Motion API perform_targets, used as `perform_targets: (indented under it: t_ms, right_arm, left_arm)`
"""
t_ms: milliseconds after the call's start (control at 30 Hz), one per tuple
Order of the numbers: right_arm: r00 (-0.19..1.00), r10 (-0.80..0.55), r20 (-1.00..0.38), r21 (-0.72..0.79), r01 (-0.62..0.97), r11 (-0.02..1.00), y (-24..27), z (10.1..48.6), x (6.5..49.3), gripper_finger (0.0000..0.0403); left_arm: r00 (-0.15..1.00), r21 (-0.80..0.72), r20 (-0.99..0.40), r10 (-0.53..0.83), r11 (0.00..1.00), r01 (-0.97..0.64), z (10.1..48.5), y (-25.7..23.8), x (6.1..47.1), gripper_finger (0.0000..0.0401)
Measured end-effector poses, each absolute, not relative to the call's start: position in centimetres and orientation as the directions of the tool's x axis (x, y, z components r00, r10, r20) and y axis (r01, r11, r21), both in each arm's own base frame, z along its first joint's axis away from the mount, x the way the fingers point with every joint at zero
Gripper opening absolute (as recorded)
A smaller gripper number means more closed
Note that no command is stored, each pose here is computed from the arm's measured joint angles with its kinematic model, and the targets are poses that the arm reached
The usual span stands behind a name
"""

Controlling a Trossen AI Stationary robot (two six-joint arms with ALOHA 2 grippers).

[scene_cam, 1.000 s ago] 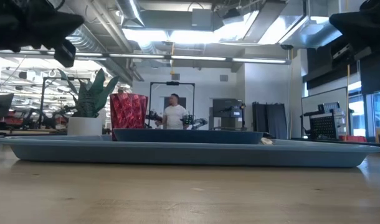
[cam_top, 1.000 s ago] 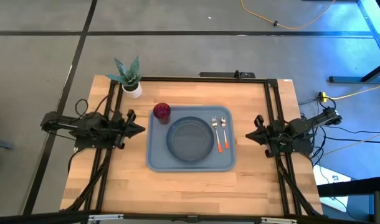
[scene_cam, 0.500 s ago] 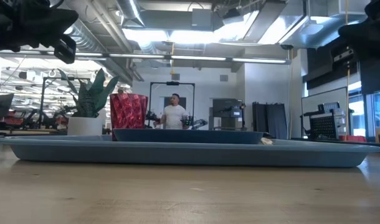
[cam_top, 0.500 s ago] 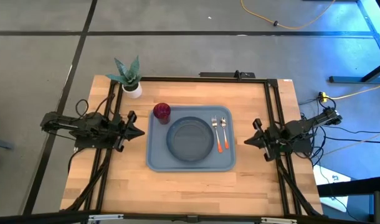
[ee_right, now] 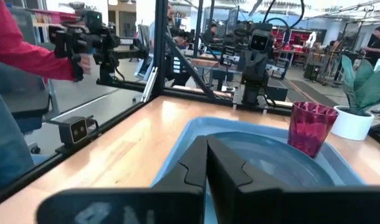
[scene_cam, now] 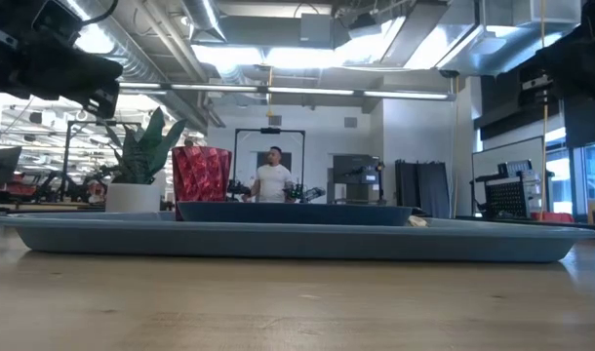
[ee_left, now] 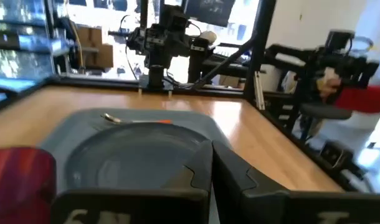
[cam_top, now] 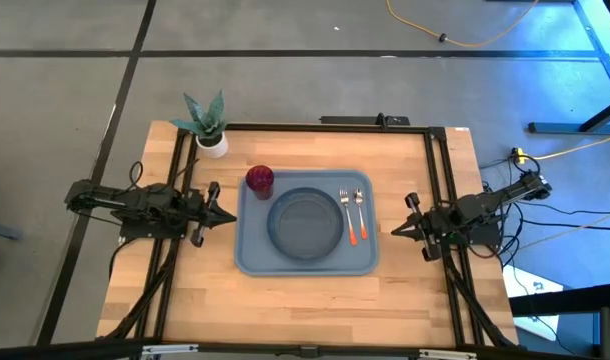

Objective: Pick and place plate/cup/fork/spoon on tray
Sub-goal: Return to Home Position

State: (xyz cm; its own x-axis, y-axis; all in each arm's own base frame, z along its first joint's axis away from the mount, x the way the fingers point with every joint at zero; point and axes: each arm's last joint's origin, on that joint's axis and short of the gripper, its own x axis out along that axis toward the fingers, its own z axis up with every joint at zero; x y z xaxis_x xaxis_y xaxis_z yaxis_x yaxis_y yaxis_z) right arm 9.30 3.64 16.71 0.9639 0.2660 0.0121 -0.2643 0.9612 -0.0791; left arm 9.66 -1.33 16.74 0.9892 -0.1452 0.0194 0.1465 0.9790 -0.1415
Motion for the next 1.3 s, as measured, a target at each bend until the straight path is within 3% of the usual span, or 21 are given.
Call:
perform_targets:
  t_ms: [367,533,1300]
  right_arm:
    - [0.962,0.274,-0.006,-0.145,-0.272,0.951,3.7,16.57,9.4,0.0017]
    - [0.962,0.274,-0.006,-0.14,-0.272,0.952,3.7,16.57,9.4,0.0018]
    - [0.962,0.273,-0.005,-0.14,-0.271,0.952,3.7,16.58,9.4,0.0018]
  left_arm:
    - [0.992,-0.027,0.013,-0.125,0.992,0.126,16.68,-1.27,9.67,0.0]
    - [0.992,0.112,0.012,-0.124,0.986,0.122,16.68,-1.27,9.68,0.0]
    - [0.992,0.109,0.012,-0.123,0.987,0.121,16.68,-1.27,9.68,0.0]
